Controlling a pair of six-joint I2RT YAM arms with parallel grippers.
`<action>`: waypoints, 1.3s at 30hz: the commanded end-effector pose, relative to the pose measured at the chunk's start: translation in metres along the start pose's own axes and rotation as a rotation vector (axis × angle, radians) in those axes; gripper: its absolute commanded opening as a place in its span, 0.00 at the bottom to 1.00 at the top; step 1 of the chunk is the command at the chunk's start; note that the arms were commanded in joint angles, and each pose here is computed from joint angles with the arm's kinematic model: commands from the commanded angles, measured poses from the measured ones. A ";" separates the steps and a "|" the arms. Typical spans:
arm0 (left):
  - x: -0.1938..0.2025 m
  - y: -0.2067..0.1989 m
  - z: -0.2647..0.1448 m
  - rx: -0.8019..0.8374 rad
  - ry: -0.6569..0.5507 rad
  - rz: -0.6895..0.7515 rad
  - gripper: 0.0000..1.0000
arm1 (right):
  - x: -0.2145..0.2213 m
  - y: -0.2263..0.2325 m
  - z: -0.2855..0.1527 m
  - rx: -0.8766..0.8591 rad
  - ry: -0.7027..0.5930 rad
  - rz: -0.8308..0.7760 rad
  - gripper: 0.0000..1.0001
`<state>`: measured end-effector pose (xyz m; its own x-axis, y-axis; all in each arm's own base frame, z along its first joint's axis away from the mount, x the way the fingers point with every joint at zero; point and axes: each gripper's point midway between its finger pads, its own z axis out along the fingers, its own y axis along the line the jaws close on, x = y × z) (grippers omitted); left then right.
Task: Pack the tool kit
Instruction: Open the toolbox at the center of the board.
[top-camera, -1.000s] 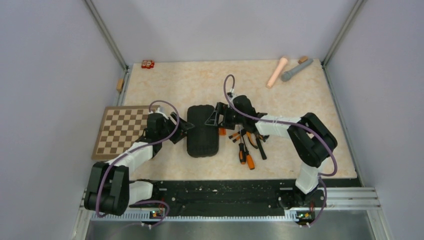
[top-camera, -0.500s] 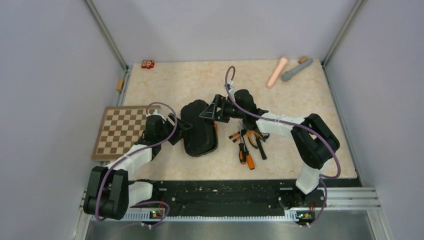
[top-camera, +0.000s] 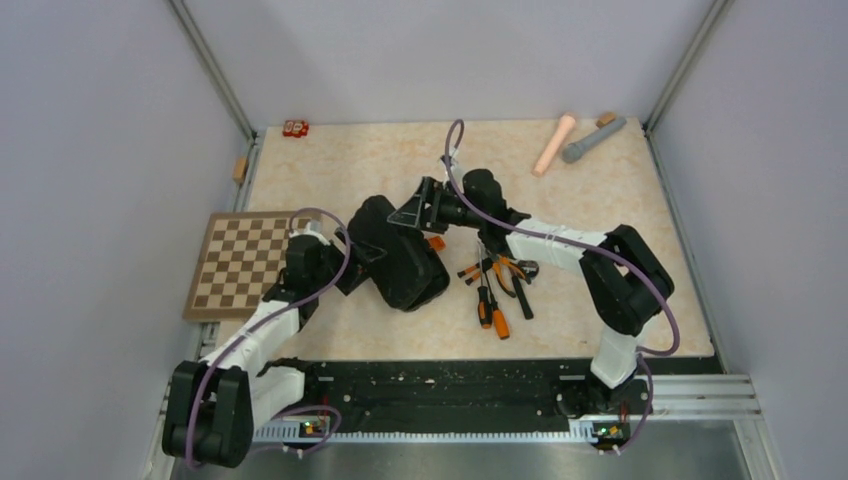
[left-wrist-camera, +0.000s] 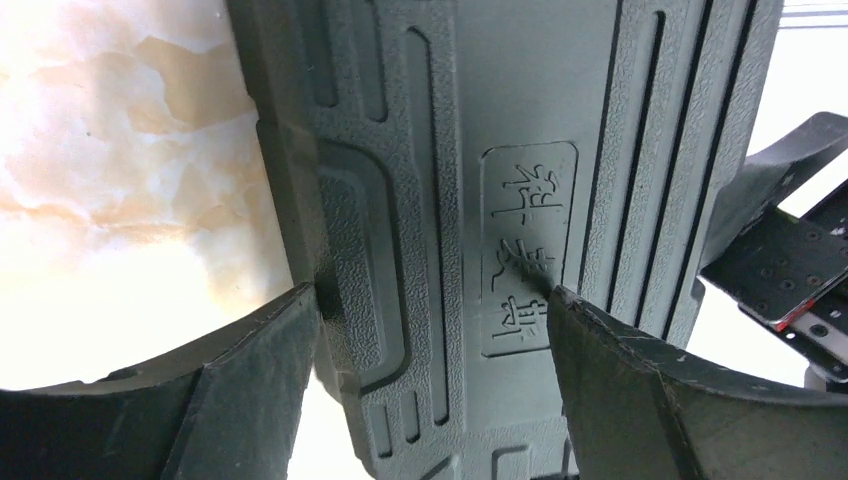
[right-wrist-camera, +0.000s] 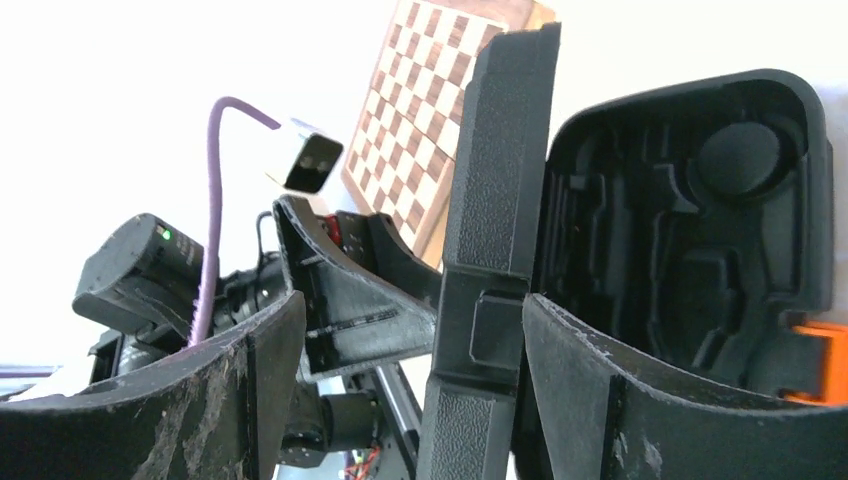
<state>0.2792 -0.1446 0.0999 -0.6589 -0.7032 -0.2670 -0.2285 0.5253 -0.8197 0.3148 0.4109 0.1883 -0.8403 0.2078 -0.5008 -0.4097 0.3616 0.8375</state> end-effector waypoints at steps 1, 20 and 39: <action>0.009 -0.041 -0.013 0.187 0.025 0.063 0.87 | 0.041 0.082 0.012 -0.254 0.162 -0.023 0.77; 0.014 0.034 -0.058 0.078 -0.252 -0.132 0.46 | 0.084 0.097 0.024 -0.260 0.267 -0.051 0.64; -0.020 -0.016 -0.191 0.004 -0.523 0.047 0.61 | 0.132 0.044 0.032 -0.023 0.381 -0.212 0.61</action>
<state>0.1667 -0.0579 0.2102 -0.2426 -0.8448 -0.4769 -0.1758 0.5218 -0.8348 0.2023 0.4774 0.1612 -0.8462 -0.1735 -0.5038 -0.5324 0.3154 0.7855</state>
